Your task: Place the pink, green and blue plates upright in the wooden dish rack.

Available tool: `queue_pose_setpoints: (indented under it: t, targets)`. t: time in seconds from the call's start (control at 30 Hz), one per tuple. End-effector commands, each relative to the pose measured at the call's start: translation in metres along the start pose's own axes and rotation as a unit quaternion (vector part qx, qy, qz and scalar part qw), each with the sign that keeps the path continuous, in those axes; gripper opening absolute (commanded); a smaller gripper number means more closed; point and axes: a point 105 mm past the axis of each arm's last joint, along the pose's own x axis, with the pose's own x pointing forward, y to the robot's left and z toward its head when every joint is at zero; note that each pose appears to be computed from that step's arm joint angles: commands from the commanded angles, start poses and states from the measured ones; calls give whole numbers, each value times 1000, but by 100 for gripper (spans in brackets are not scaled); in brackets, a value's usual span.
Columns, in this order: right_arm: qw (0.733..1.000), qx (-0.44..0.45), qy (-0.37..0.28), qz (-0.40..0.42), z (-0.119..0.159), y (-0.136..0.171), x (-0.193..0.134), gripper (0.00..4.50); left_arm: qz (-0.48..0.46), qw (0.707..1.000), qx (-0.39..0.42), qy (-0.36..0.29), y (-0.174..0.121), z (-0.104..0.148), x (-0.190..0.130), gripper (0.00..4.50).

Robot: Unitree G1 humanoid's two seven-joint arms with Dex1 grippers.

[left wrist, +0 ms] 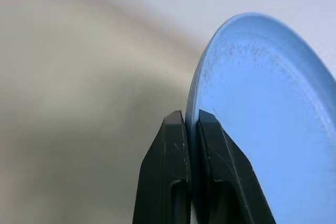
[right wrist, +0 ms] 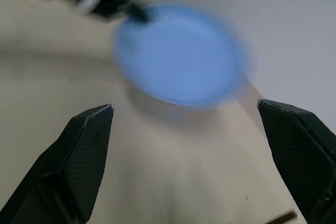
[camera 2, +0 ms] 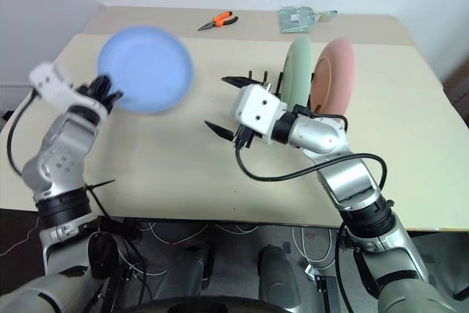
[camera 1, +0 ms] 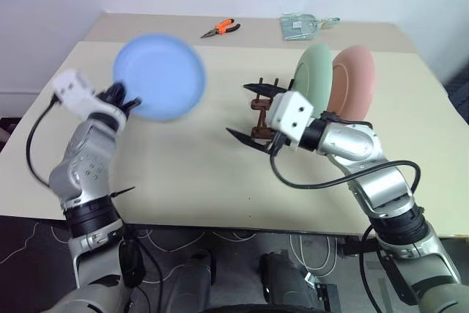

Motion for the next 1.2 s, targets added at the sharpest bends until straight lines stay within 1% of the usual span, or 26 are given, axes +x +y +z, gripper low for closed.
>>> queue_pose_setpoints:
  t: [0.03,0.1,0.2,0.3,0.33,0.37,0.4,0.43,0.47,0.5,0.53,0.57,0.63,0.67,0.7,0.73,0.8,0.83,0.9,0.97,1.0,1.07,1.1,1.13,1.17,1.2]
  targets:
    - [993,-118,17,3,0,-1,13,450,-100,994,26,-42,-48,23,-3,4]
    - [985,-168,33,0,-7,-3,20,450,-122,991,25,-46,-60,27,-4,4]
    - [969,-237,56,-30,-16,-14,34,450,-157,986,23,-45,-80,28,-7,4]
    - [963,-258,63,-35,-21,-19,42,366,-181,982,40,-38,-93,23,-12,0]
    - [962,-262,64,-38,-21,-19,42,321,-180,982,38,-37,-92,22,-13,0]
    - [961,-268,64,-40,-21,-20,42,255,-177,983,35,-36,-91,21,-14,0]
    - [959,-271,64,-43,-22,-20,43,200,-175,983,32,-35,-90,20,-14,0]
    - [958,-277,64,-43,-22,-20,43,163,-172,984,25,-35,-88,20,-15,0]
    - [957,-279,63,-43,-22,-19,43,107,-171,984,19,-38,-86,20,-15,0]
    - [957,-281,61,-43,-21,-19,42,61,-167,985,15,-42,-83,21,-16,0]
    - [956,-284,60,-44,-21,-18,42,10,-163,986,15,-44,-81,22,-16,72]
    - [955,-288,59,-46,-21,-18,42,0,-160,986,19,-46,-79,23,-15,101]
    - [954,-290,55,-51,-20,-18,42,0,-143,986,49,-66,-74,31,-14,203]
    - [955,-287,53,-57,-19,-19,42,0,-117,988,62,-85,-65,39,-10,256]
    - [957,-277,48,-66,-17,-21,41,0,-70,988,65,-119,-49,54,-7,305]
    - [961,-264,43,-76,-15,-22,40,0,-20,986,71,-152,-32,68,-5,305]
    - [969,-220,18,-111,-7,-29,37,0,69,977,86,-181,6,85,-5,305]
    - [972,-199,2,-128,-2,-33,34,0,95,972,114,-182,19,88,-6,305]
    - [978,-90,-59,-179,15,-42,25,0,127,954,212,-172,39,88,-10,305]
    - [972,1,-112,-208,26,-47,15,0,104,936,303,-147,42,73,-13,305]
    - [969,23,-126,-212,29,-48,12,0,93,930,328,-137,42,66,-13,305]
    - [959,104,-154,-216,34,-48,6,0,70,919,373,-105,44,47,-13,305]
    - [937,193,-181,-229,35,-51,1,0,19,925,373,-71,34,15,-15,305]
    - [908,273,-204,-244,35,-54,-4,0,-38,935,350,-33,21,-17,-20,305]
    - [886,323,-217,-252,35,-56,-7,0,-76,941,329,-11,12,-38,-25,305]
    - [862,370,-225,-261,33,-57,-9,0,-122,937,327,2,-3,-56,-32,305]
